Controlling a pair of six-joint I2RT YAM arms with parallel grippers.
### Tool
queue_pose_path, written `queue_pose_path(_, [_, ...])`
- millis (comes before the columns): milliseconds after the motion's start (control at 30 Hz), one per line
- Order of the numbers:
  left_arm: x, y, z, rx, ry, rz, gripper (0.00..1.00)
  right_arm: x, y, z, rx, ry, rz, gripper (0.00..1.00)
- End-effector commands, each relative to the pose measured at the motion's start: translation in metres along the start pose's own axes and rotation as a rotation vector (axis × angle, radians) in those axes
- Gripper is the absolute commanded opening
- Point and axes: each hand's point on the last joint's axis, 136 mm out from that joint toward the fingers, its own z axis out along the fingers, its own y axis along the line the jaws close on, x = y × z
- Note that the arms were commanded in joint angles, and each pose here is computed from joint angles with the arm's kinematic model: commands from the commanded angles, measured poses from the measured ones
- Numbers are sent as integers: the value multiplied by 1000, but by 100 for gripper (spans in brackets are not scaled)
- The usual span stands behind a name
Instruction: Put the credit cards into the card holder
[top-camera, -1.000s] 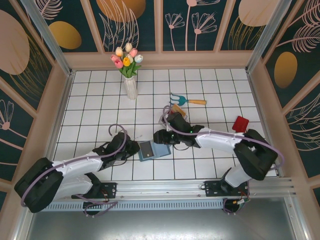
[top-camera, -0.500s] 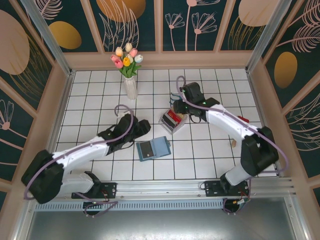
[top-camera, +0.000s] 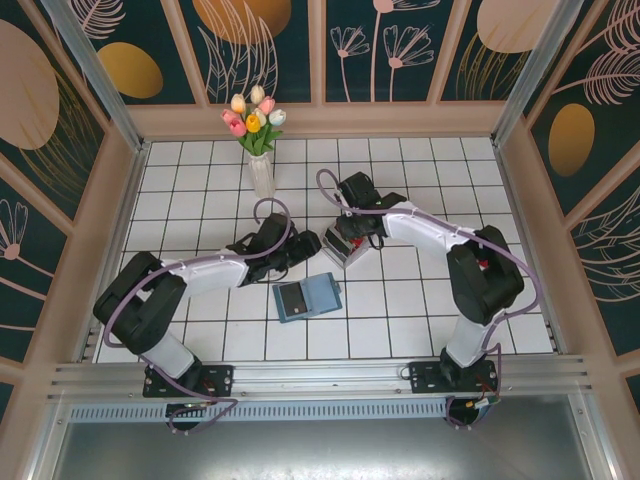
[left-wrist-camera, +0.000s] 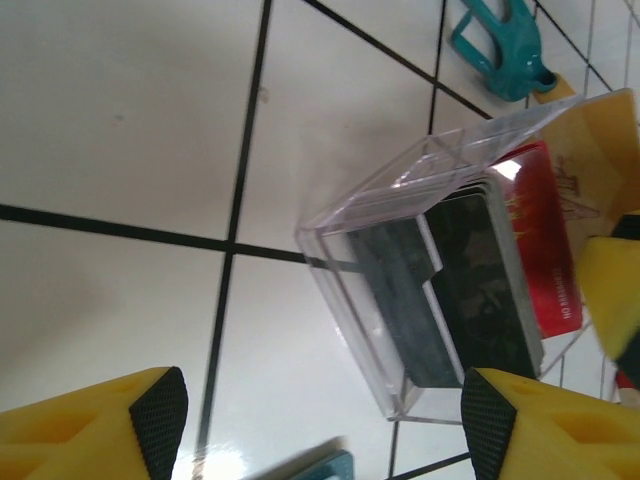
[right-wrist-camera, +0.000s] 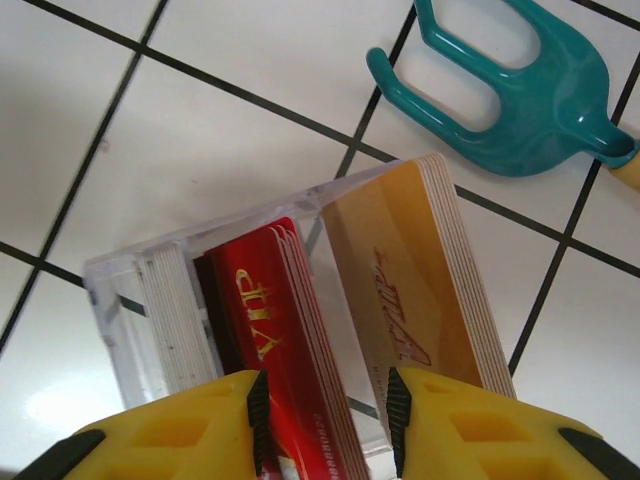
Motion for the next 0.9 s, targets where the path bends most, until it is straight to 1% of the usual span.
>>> queue_pose_path(0, [-9, -21, 3, 67, -6, -18, 75, -1, -1, 4, 31, 14, -46, 39])
queue_pose_path(133, [-8, -22, 6, 72, 7, -20, 75, 3, 1, 10, 51, 28, -61, 38])
queue_pose_path(200, [-7, -23, 7, 74, 11, -19, 76, 8, -1, 15, 61, 54, -51, 34])
queue_pose_path(267, [-7, -24, 7, 76, 13, -17, 76, 17, -2, 20, 65, 89, -16, 33])
queue_pose_path(333, [-7, -22, 7, 70, 13, -18, 75, 21, 3, 21, 27, 103, 26, 33])
queue_pose_path(567, [-6, -19, 7, 62, 14, -15, 75, 23, 29, 12, -126, 98, 147, 22])
queue_pose_path(767, [-6, -17, 8, 51, 13, -13, 75, 24, 38, 8, -163, 105, 302, 22])
queue_pose_path(833, [-7, -16, 9, 46, 14, -13, 75, 20, 47, 5, -198, 92, 305, 24])
queue_pose_path(867, [-6, -16, 9, 46, 15, -13, 75, 19, 47, 4, -179, 86, 294, 26])
